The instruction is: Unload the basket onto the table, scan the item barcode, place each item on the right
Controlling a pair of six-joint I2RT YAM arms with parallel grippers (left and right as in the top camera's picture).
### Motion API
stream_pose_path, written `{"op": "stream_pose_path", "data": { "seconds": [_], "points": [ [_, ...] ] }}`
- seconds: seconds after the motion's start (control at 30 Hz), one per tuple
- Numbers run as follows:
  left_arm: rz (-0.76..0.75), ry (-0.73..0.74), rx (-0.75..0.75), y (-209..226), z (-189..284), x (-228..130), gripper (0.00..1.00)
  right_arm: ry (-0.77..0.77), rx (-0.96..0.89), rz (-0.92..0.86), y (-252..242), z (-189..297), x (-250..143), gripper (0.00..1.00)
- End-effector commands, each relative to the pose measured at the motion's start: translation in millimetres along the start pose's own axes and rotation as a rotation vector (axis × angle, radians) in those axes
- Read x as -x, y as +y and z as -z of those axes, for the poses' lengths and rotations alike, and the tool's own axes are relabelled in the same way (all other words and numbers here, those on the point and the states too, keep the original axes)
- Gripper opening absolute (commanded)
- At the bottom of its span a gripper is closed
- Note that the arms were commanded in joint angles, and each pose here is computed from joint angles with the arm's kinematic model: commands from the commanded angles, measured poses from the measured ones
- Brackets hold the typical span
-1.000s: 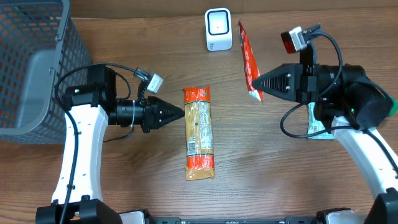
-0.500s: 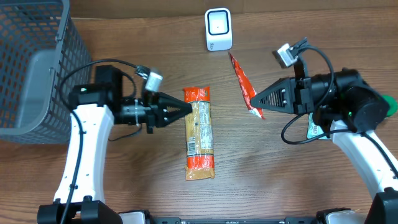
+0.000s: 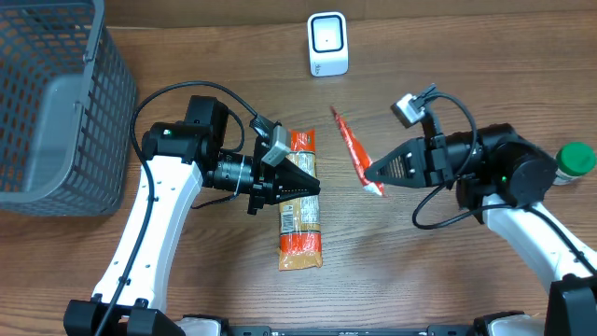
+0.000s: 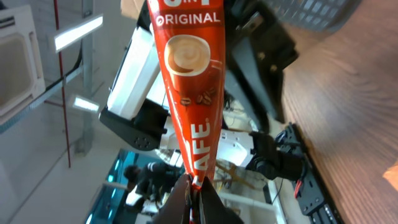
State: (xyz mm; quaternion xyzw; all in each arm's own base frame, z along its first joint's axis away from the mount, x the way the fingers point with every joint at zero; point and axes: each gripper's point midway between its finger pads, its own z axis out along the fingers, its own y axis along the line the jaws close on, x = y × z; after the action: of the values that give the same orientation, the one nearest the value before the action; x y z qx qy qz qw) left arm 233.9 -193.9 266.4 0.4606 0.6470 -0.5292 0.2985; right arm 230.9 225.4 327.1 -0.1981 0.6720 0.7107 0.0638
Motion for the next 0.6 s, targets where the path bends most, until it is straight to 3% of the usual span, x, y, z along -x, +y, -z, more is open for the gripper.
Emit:
{"op": "stream_pose_path", "data": {
  "seconds": [0.0,0.3,0.57],
  "points": [
    [-0.039,0.037,0.014,2.6,-1.0,-5.9,0.04,0.002,0.034,0.034,7.8,-10.0,-2.4,0.04],
    [-0.052,0.067,0.035,7.3,-0.4,-10.5,0.04,-0.076,0.097,0.029,18.6,-14.0,10.4,0.04],
    [-0.113,0.058,0.052,14.5,-0.4,-6.3,0.04,-0.115,0.036,-0.223,-31.9,-20.1,25.6,0.04]
  ]
}}
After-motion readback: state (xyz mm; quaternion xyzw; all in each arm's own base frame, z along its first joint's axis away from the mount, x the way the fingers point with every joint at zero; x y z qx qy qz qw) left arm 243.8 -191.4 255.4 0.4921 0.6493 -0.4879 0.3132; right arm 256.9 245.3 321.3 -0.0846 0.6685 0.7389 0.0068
